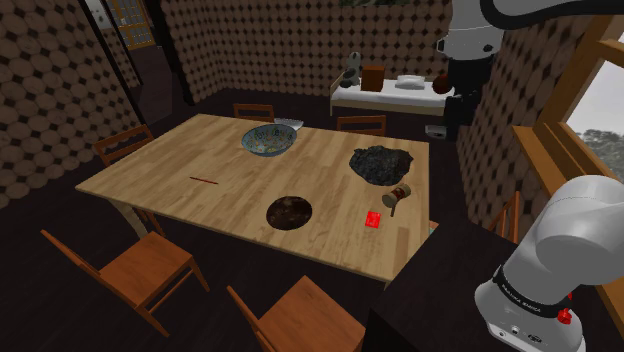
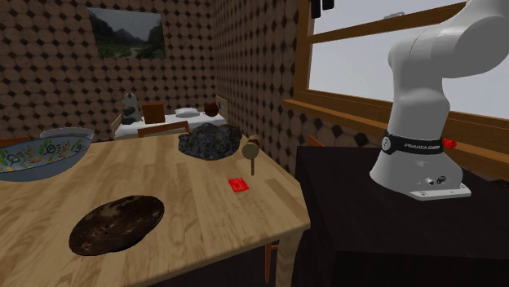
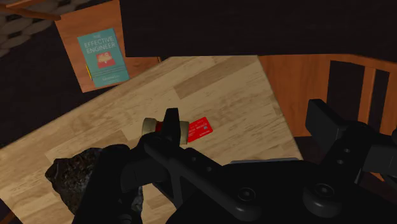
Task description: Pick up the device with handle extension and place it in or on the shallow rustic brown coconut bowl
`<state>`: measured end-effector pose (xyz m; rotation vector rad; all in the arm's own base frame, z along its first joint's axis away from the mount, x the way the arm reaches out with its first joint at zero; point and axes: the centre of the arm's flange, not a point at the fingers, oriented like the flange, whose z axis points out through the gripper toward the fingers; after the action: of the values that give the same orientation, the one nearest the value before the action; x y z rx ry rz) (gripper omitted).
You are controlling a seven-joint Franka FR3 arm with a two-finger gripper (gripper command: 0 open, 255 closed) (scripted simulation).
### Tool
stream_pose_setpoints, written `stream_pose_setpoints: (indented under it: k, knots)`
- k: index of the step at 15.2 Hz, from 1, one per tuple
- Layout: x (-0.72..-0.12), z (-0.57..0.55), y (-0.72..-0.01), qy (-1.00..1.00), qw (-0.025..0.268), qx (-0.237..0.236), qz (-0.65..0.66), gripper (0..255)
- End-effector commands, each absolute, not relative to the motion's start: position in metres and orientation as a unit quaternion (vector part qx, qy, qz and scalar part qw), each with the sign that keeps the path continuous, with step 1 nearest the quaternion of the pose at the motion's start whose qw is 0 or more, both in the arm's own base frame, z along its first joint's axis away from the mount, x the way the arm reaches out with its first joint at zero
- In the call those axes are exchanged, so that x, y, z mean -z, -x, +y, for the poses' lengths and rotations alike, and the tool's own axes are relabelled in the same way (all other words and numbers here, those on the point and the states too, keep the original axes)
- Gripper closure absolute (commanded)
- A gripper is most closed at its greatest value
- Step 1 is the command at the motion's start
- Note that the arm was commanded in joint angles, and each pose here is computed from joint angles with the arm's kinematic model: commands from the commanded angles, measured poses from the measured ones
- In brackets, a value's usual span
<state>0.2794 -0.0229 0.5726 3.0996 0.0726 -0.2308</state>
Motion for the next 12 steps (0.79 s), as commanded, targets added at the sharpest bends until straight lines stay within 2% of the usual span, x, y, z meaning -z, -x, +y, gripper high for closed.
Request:
stream_pose_setpoints:
  k: [1, 12]
  knots:
    - [-0.573, -0.023, -0.279, -0.997, 0.016, 0.074, 0.023, 0]
    - [-0.447, -0.074, -0.318, -0.987, 0.012, 0.045, 0.154, 0]
